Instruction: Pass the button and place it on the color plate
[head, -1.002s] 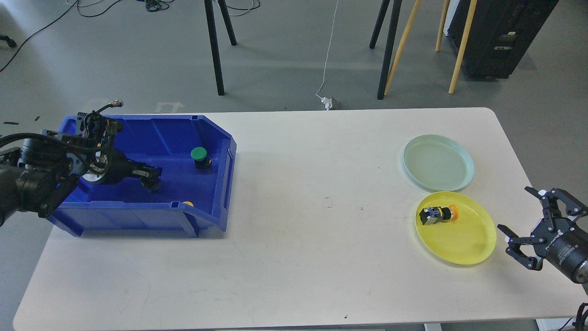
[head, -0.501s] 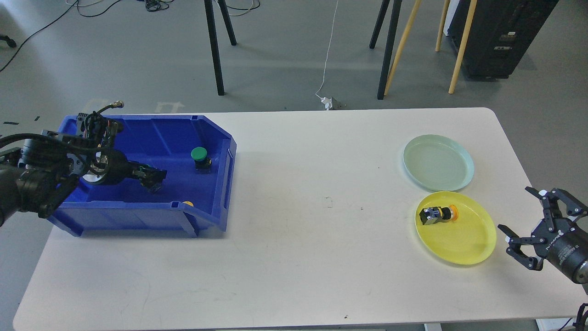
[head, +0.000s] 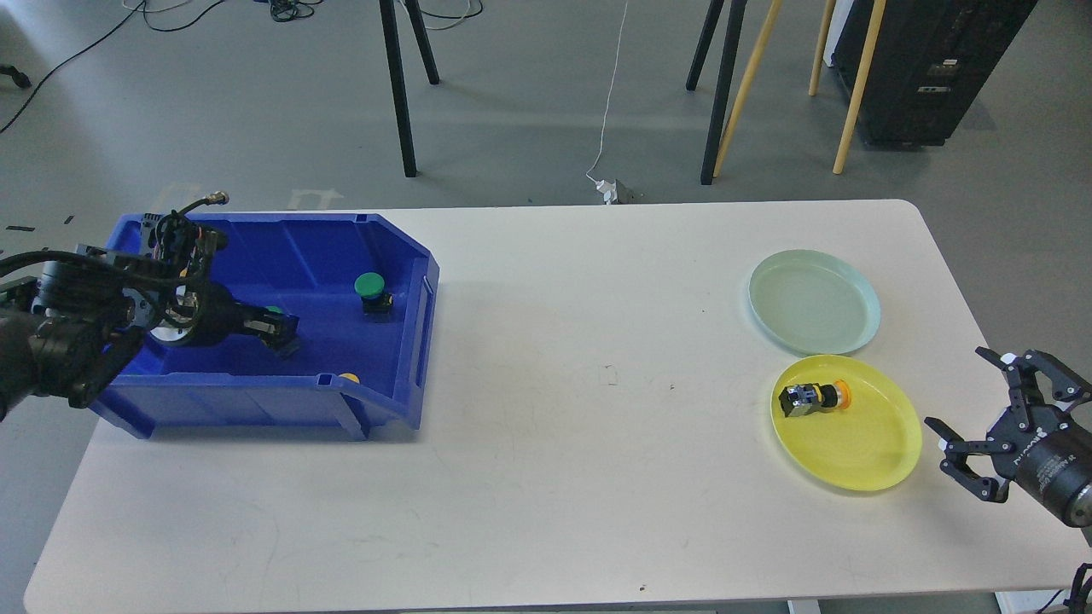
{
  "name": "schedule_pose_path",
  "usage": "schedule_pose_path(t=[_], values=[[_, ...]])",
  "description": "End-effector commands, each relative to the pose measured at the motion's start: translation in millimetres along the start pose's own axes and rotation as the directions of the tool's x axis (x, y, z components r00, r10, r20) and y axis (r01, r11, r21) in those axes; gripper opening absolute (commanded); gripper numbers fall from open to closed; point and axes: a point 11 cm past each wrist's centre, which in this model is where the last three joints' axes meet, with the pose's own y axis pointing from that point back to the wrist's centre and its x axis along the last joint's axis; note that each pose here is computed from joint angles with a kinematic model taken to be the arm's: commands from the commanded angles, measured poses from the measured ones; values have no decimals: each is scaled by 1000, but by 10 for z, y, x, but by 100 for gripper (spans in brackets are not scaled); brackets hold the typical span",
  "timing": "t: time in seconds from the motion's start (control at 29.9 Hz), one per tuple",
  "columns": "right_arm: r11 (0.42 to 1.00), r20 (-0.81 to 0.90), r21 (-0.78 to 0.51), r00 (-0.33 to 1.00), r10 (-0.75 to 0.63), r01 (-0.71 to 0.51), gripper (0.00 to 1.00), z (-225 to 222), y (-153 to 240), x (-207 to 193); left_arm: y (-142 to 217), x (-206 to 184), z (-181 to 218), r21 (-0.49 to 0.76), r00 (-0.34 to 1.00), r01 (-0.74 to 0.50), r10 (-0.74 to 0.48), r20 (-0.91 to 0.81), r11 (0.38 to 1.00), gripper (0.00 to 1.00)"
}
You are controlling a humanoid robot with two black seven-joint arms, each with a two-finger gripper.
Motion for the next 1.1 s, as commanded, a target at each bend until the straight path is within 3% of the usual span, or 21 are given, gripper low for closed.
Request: schedule_pose_path(t=[0.0,0.1,0.2,0.3,0.37,0.47,0.57,0.7,0.87,0.97,1.07], values=[[1000,1,0,1000,-2,2,100,0,0,-3,42,87,20,-11,1000,-10,10,-10,1000,12],[1000,-4,7,1000,-7,7,100,-47,3,-3,223,221,-45,-23,998,-5,4,-57,1000,11],[997,-30,62,999,-37,38,100,-338,28,0,438,601,158,-142,985,-135,117,-130,981,11],[990,-42,118,996,-74,78,100,-561,17,-50,660,865,399,-285,940,-278,198,-279,917,11],[983,-65,159,994,-85,95,100,-729,-9,-92,774,1056,649,-384,900,-369,222,-374,846,11],[967,-105,213,987,-121,142,100,-978,-81,-228,1000,1365,1070,-520,832,-501,220,-510,692,11],[944,-220,231,958,-185,236,100,-1196,-200,-514,1086,1546,1555,-625,788,-568,136,-600,535,10],[906,-348,241,903,-253,347,100,-1331,-356,-905,943,1640,2251,-714,779,-572,-6,-627,404,9],[863,-539,238,800,-263,445,100,-1288,-681,-1413,502,1524,2812,-737,762,-550,-124,-635,393,8],[854,-656,224,721,-224,469,100,-1121,-877,-1683,472,1528,2792,-718,723,-583,-160,-672,380,8],[829,-658,217,705,-265,515,100,-937,-1023,-1991,471,1526,2774,-711,708,-595,-175,-684,374,8]])
